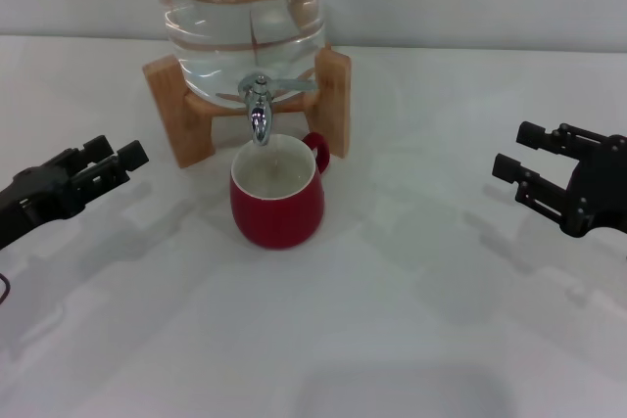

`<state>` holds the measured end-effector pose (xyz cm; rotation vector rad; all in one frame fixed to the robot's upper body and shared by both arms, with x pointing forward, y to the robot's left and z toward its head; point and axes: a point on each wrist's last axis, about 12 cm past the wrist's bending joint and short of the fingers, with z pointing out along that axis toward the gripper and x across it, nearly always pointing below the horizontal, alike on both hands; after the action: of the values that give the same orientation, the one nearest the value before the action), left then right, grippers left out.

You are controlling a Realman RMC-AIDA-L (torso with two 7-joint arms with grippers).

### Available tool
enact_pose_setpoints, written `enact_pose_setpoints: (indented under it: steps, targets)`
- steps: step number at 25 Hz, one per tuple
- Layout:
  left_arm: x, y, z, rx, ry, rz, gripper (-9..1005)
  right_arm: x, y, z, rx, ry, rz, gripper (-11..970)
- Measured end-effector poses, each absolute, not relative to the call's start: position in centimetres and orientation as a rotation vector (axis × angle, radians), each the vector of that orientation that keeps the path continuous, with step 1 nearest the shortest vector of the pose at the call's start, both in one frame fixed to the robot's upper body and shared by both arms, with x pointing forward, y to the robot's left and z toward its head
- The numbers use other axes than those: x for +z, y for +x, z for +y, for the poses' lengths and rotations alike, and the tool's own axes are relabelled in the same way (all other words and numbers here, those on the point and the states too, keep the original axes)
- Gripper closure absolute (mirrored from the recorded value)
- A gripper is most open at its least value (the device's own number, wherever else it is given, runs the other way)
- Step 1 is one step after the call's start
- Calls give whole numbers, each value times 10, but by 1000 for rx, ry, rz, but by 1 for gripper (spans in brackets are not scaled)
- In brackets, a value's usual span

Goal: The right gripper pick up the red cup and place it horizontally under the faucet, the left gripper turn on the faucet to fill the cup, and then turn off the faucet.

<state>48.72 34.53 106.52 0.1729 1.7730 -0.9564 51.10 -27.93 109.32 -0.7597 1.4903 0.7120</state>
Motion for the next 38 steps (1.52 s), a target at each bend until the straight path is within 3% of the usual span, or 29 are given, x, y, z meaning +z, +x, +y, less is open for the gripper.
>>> enact_pose_setpoints:
  steps: [22, 30, 38]
  targets:
    - [1066, 490, 339, -994, 186, 1771, 155, 1085, 507, -271, 707, -810, 1502, 480]
    - [1066, 489, 338, -1005, 189, 1770, 155, 1088, 506, -273, 716, -792, 1500, 134]
    - [1066, 489, 338, -1006, 192, 1768, 155, 1090, 507, -271, 767, -769, 1506, 191]
